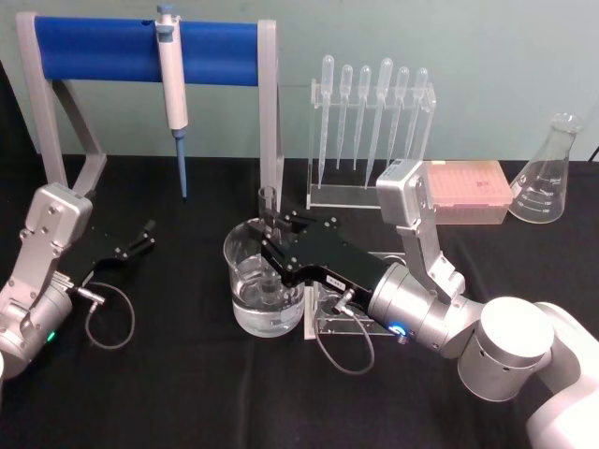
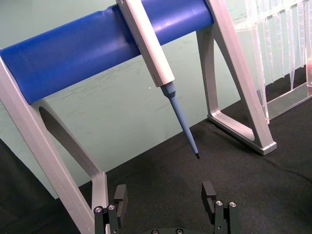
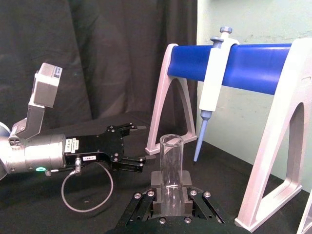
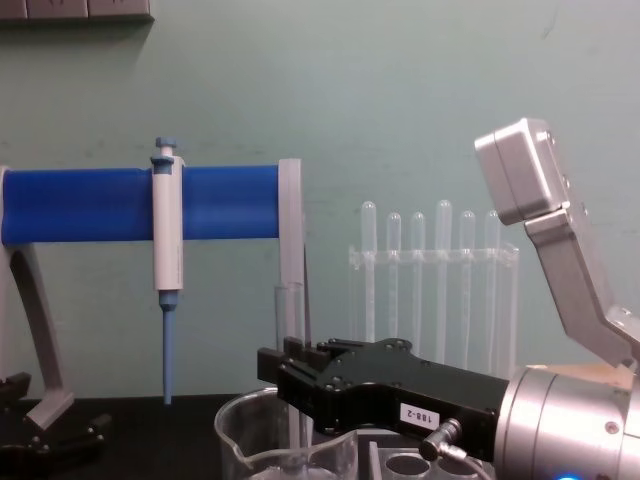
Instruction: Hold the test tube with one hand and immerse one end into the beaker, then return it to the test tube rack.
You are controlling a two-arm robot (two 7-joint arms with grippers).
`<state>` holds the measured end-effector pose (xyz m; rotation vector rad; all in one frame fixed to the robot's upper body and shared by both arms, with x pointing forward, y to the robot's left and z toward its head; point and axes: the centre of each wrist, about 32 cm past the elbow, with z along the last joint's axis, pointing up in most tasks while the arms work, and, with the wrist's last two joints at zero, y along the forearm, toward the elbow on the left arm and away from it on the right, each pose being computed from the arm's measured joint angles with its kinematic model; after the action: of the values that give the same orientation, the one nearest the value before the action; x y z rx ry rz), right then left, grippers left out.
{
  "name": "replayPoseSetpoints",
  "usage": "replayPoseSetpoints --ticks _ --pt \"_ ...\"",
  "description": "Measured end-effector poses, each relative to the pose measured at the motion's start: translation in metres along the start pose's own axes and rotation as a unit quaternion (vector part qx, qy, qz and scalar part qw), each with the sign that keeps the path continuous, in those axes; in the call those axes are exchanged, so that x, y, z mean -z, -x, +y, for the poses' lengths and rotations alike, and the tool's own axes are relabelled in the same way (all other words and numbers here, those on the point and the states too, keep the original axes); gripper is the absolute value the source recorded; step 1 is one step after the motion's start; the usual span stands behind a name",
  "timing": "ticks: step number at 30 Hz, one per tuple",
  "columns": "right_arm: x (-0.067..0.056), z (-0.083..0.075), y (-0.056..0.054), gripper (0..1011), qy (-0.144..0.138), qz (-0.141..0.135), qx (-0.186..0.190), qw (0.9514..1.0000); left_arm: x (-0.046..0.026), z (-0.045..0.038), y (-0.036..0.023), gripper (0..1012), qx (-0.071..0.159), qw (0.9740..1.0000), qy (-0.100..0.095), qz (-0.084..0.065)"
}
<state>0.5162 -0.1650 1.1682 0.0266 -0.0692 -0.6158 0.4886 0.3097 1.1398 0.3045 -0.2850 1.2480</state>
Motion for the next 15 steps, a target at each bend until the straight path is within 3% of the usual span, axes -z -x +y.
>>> replayPoseSetpoints --ticks 15 --pt "0.0 0.0 0.0 226 0.0 0.0 0.0 1.0 0.0 0.0 0.0 1000 0.0 1.0 0.0 0.0"
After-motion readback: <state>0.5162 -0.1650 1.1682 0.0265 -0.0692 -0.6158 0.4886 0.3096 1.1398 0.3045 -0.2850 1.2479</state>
